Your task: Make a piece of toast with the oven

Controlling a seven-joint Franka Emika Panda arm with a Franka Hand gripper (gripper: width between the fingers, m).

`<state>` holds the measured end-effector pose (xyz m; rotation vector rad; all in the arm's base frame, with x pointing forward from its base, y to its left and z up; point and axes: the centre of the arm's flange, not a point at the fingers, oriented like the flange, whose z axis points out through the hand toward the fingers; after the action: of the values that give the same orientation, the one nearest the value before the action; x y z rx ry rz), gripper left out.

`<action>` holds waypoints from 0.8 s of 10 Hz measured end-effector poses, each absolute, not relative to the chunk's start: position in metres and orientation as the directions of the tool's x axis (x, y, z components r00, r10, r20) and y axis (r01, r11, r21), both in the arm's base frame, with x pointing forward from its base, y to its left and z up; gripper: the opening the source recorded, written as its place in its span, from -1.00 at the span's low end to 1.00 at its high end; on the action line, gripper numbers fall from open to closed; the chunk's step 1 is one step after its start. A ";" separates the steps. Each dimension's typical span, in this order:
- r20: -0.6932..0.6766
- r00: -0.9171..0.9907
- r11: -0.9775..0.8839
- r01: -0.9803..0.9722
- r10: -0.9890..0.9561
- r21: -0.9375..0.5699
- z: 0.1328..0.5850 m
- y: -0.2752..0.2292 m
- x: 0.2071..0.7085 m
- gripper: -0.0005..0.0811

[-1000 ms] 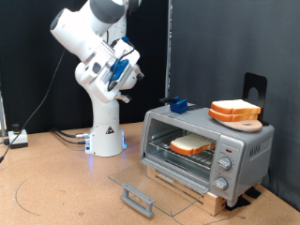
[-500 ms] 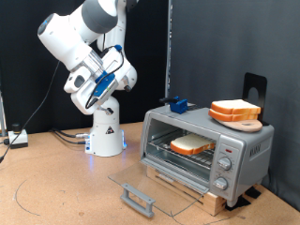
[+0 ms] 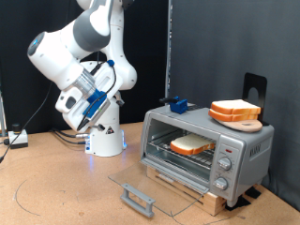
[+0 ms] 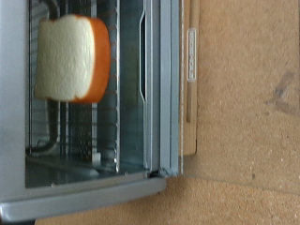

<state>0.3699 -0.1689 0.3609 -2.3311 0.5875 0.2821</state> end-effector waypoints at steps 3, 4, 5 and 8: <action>-0.314 0.889 -0.697 -0.457 -0.334 -0.553 0.334 -0.186 0.380 0.99; -0.333 0.886 -0.690 -0.461 -0.323 -0.559 0.334 -0.184 0.379 0.99; -0.384 0.882 -0.671 -0.460 -0.272 -0.581 0.333 -0.180 0.375 0.99; -0.504 0.839 -0.605 -0.514 -0.206 -0.608 0.306 -0.182 0.371 0.99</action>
<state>0.3711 -0.1816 0.3059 -2.2178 0.5228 0.4955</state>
